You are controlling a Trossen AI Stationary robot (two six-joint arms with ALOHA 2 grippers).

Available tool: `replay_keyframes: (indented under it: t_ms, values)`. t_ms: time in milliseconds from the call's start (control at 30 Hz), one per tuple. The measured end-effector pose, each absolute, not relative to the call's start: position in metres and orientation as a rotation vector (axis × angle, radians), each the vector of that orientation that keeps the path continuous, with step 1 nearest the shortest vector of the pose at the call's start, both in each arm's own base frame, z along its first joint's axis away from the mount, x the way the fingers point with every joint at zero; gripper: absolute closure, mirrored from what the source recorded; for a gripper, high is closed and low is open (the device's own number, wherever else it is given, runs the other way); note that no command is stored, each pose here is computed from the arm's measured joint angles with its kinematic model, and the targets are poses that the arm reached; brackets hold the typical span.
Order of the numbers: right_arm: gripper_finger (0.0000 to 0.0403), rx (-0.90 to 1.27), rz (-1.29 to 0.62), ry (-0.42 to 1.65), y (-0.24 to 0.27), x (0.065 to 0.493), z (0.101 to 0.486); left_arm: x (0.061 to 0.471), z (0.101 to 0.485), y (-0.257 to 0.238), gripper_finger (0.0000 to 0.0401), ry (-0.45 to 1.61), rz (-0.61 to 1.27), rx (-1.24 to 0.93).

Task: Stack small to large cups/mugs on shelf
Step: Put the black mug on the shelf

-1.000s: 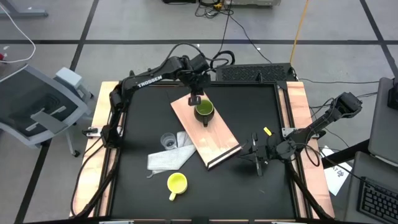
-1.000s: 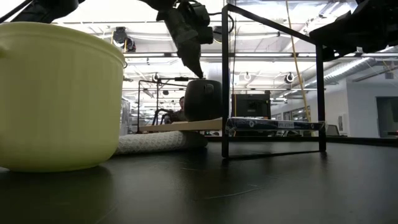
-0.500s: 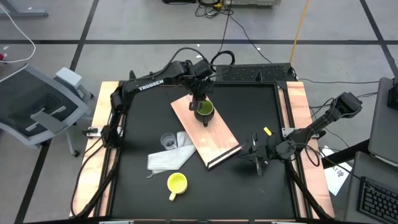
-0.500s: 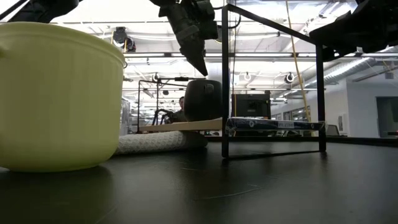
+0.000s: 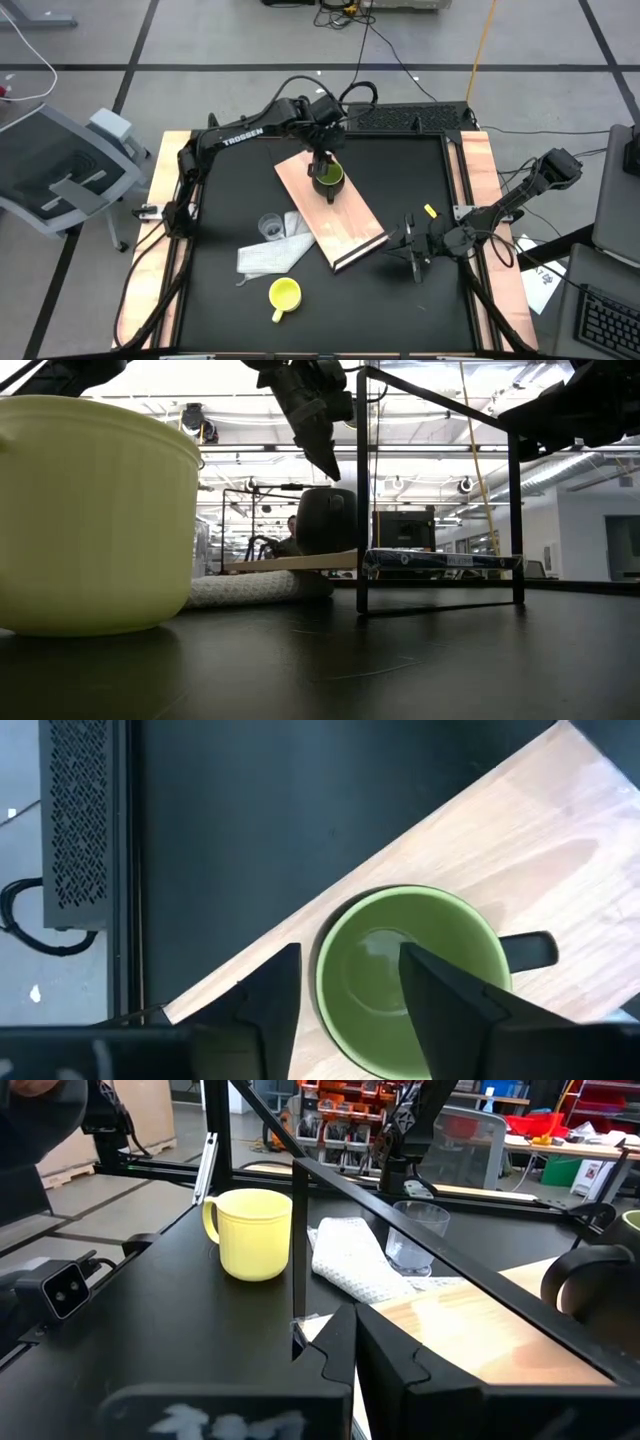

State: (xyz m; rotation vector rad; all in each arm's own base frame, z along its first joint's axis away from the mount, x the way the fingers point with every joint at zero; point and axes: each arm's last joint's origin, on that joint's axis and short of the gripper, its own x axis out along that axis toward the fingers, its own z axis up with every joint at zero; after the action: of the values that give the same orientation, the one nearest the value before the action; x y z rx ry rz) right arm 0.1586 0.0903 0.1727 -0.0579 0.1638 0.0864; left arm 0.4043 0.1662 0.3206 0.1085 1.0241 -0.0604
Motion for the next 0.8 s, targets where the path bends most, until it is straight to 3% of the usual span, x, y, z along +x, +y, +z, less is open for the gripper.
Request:
replay_keyframes:
  t_ms: [367, 800]
  values:
    - [0.0403, -0.063, 0.086, 0.174, 0.089, 0.157, 0.169, 0.417, 0.296, 0.158, 0.0224, 1.093, -0.121, 0.101]
    - [0.0403, -0.027, 0.081, 0.157, 0.085, 0.152, 0.161, 0.417, 0.295, 0.163, 0.0224, 1.109, -0.085, 0.16]
